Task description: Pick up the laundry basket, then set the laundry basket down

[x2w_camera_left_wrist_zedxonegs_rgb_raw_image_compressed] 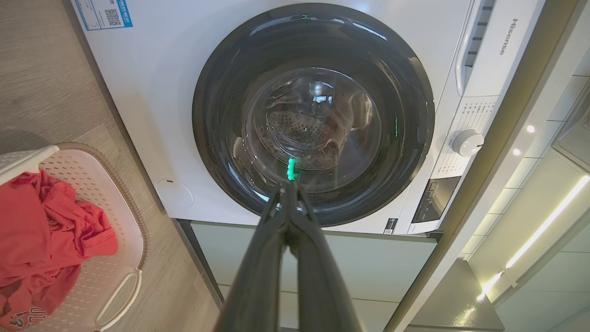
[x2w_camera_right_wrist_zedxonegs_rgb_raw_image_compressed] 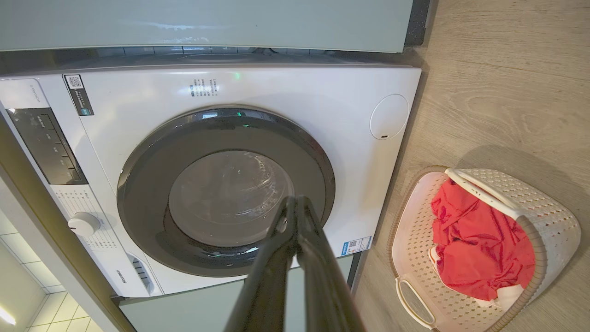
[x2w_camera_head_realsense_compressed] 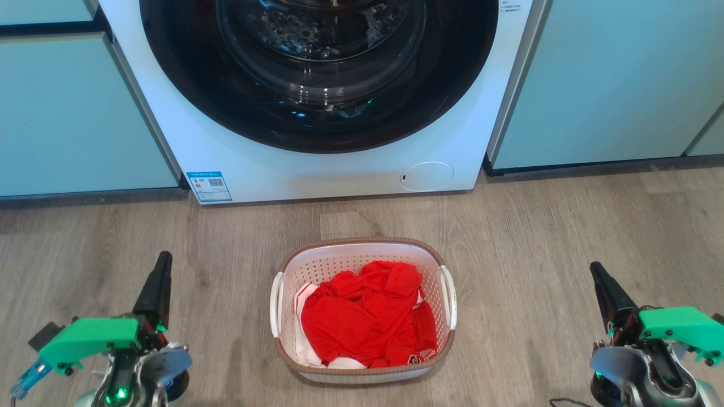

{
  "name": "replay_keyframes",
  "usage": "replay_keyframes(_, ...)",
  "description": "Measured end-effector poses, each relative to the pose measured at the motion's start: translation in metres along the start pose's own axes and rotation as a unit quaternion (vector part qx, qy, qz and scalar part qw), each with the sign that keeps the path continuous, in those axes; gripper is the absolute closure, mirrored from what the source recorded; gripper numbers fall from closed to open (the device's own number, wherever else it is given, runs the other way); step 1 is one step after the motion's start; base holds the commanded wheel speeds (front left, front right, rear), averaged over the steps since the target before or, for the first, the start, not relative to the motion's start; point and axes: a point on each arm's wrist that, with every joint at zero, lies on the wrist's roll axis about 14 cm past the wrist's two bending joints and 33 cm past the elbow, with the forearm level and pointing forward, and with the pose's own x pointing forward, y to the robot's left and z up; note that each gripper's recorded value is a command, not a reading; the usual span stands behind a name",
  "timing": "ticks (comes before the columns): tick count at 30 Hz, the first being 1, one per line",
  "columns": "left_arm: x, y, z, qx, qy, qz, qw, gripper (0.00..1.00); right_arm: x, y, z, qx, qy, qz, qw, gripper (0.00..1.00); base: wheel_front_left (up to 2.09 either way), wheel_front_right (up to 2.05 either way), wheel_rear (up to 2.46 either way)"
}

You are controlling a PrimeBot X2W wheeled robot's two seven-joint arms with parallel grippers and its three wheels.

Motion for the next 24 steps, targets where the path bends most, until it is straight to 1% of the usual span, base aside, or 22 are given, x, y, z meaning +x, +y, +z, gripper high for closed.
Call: replay_keyframes(24, 0.0000, 0.0000, -0.0001, 0.000, 0.000, 0.000, 1.000, 1.00, 0.0000, 0.0000, -0.0006, 0.000, 0.003, 0.000, 1.000, 1.00, 0.00, 0.00, 0.00)
